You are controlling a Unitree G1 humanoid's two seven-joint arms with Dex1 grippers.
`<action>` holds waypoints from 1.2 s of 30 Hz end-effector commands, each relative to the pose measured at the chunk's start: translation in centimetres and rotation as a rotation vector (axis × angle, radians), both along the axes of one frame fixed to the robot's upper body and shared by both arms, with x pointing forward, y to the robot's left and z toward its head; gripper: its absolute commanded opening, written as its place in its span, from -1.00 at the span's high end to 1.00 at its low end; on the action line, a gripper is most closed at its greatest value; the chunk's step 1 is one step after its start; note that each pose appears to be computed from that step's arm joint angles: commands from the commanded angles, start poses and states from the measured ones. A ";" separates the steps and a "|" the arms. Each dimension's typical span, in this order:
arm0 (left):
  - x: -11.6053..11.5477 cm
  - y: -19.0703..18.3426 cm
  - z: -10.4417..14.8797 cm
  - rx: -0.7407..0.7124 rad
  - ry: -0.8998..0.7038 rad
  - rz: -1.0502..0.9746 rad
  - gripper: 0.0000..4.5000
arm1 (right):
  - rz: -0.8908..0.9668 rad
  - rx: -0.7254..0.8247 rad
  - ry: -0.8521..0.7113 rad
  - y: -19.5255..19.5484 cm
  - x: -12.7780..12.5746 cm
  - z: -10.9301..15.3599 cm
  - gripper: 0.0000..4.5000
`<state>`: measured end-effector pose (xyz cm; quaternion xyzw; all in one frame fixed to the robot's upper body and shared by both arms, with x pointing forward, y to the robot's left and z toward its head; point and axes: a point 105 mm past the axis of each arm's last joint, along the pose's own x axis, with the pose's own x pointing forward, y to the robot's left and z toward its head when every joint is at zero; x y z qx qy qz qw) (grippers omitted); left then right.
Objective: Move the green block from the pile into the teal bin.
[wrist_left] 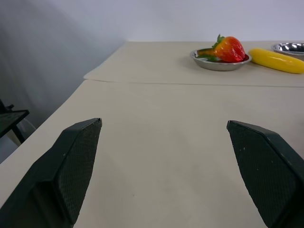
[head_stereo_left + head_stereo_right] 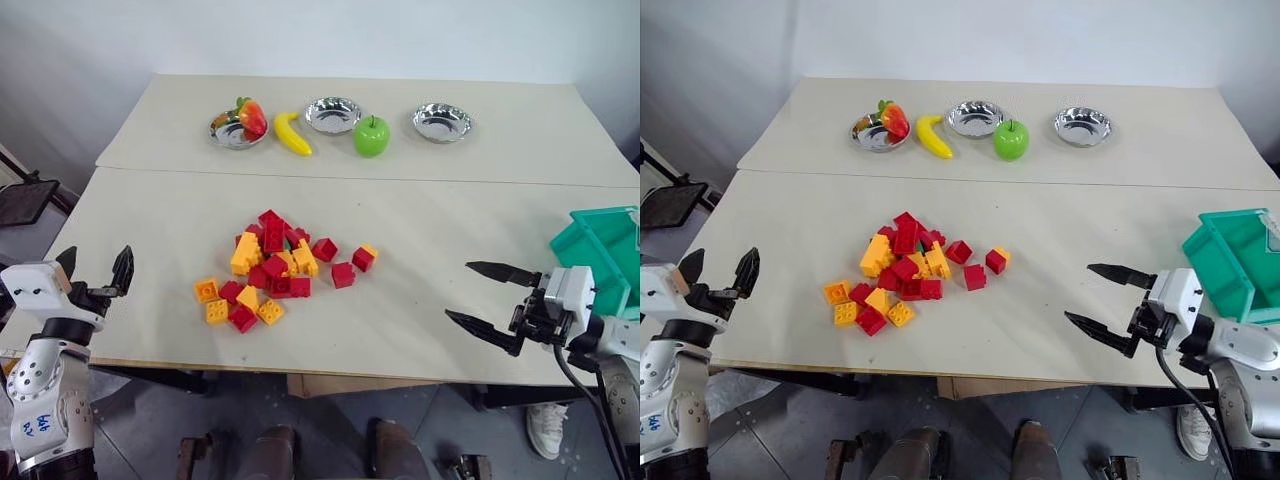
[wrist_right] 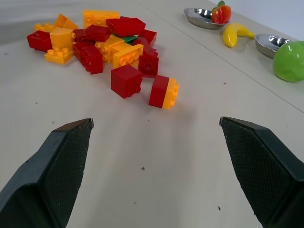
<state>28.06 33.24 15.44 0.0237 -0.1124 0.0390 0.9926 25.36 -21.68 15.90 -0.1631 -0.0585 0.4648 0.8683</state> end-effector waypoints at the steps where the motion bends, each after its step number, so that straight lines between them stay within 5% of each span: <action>1: -0.2 -0.1 1.5 0.044 -0.033 -0.020 -1.00 | 0.045 0.015 -0.031 0.9 -0.2 0.7 -0.99; 7: -1.6 -3.3 2.6 0.108 -0.040 -0.361 -1.00 | 0.090 0.062 -0.044 2.1 0.3 1.7 -0.99; 12: -6.1 -7.3 0.8 0.207 0.267 -0.858 -1.00 | 0.133 0.076 -0.088 2.5 0.7 4.1 -0.99; 16: -6.3 -8.1 0.7 0.355 0.266 -0.915 -1.00 | 0.161 0.045 -0.081 2.1 -0.1 4.7 -0.99; 23: -4.7 -8.7 0.6 0.353 0.187 -0.877 -1.00 | 0.132 -0.051 -0.016 -0.5 -0.3 2.6 -0.99; 26: -4.5 -8.8 0.5 0.323 0.170 -0.883 -0.74 | 0.130 -0.055 -0.018 -0.7 -0.1 2.3 -1.00; 36: -4.8 -7.8 0.0 0.295 0.203 -0.915 0.67 | 0.145 -0.017 -0.029 0.5 0.3 1.8 -1.00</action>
